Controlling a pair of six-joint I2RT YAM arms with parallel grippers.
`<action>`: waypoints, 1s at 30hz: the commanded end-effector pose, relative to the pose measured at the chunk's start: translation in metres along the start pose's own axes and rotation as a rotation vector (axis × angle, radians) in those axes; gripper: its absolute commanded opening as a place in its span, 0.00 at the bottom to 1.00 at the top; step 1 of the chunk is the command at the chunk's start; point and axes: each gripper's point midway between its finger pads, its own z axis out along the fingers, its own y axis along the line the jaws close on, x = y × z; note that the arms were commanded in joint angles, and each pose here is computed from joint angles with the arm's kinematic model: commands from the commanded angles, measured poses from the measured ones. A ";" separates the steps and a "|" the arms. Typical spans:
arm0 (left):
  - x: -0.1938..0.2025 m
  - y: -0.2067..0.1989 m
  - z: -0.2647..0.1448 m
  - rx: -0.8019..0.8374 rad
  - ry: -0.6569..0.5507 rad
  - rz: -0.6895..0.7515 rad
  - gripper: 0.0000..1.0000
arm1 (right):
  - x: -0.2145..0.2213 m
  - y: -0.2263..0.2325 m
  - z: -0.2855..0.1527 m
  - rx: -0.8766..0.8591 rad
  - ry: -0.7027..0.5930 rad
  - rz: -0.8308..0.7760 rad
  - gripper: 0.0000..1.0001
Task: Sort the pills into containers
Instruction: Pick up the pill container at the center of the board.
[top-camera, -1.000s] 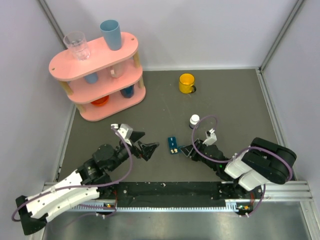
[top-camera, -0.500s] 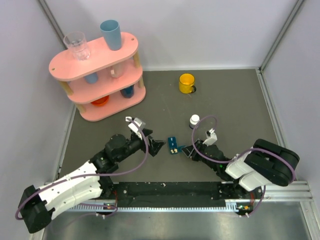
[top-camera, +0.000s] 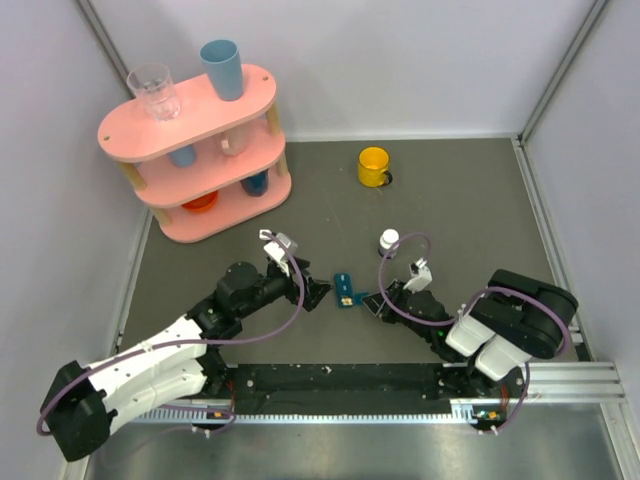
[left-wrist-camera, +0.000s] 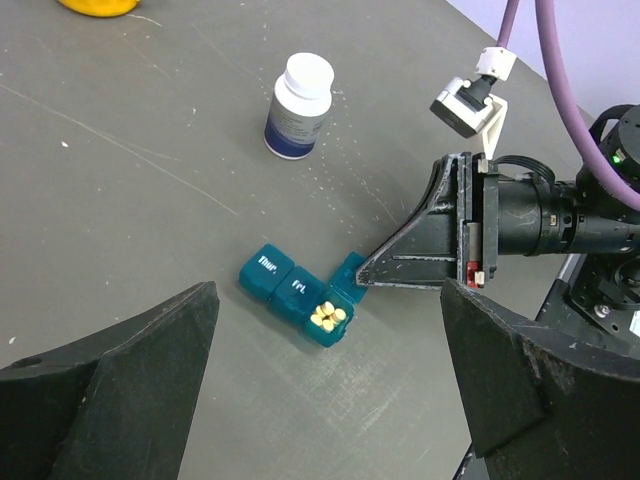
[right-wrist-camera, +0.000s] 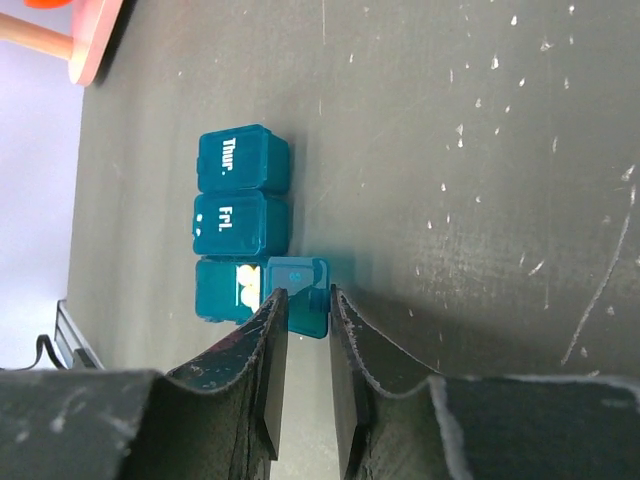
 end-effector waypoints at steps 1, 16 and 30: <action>-0.030 -0.013 0.003 0.060 -0.093 0.017 0.97 | -0.008 0.015 -0.001 -0.071 -0.032 -0.002 0.24; -0.025 -0.009 -0.002 0.054 -0.095 -0.001 0.97 | -0.007 0.031 0.008 -0.129 -0.018 0.014 0.31; -0.022 -0.005 -0.008 0.042 -0.097 -0.007 0.97 | -0.005 0.034 0.013 -0.174 -0.019 0.062 0.32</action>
